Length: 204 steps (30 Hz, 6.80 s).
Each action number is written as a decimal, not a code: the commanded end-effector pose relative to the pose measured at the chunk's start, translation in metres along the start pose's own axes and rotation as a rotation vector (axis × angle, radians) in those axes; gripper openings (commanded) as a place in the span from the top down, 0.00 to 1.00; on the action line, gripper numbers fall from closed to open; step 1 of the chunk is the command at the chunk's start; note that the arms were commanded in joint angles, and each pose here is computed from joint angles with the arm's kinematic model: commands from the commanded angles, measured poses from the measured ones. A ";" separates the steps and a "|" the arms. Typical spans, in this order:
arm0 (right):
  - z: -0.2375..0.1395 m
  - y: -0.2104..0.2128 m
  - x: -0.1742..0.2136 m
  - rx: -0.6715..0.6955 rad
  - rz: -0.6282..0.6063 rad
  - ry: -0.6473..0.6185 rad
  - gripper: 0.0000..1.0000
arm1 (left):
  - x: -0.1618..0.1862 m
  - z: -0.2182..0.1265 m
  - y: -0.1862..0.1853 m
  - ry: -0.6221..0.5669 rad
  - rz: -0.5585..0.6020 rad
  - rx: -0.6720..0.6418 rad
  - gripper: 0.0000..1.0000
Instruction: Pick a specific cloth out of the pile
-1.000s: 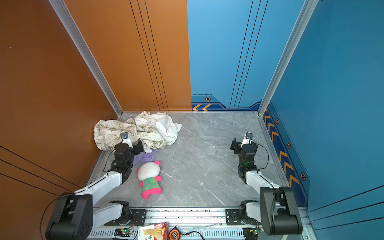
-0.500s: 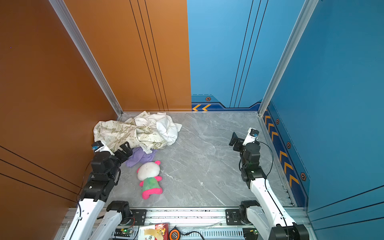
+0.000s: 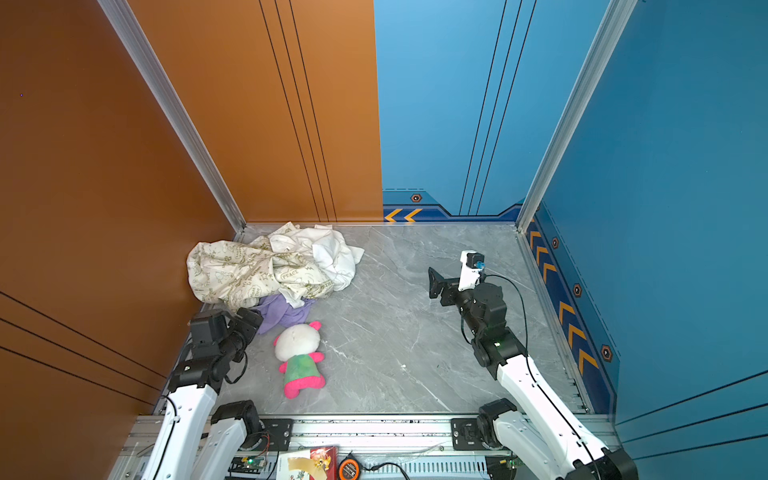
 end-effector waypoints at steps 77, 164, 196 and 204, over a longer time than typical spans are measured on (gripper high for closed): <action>0.014 0.088 -0.001 -0.230 -0.200 0.018 0.00 | -0.090 -0.079 -0.257 -0.052 0.070 0.508 1.00; 0.071 0.280 0.134 -0.677 -0.799 0.504 0.19 | -0.003 -0.077 -0.059 -0.335 1.021 0.054 0.02; 0.122 0.308 0.049 -0.583 -0.500 0.277 1.00 | -0.007 -0.085 -0.028 -0.359 0.845 0.078 0.02; 0.123 0.300 -0.039 -0.587 -0.354 0.093 1.00 | -0.007 -0.088 -0.029 -0.369 0.832 0.100 0.02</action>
Point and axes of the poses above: each gripper's point midway between its finger pads, its own z axis out along the fingers, its own y axis along the line the jaws close on, x = y × z, the point moved 2 cm from there along -z, back along the fingers, and after that the axes turned 8 degrees about -z, right-handed, at the moved point
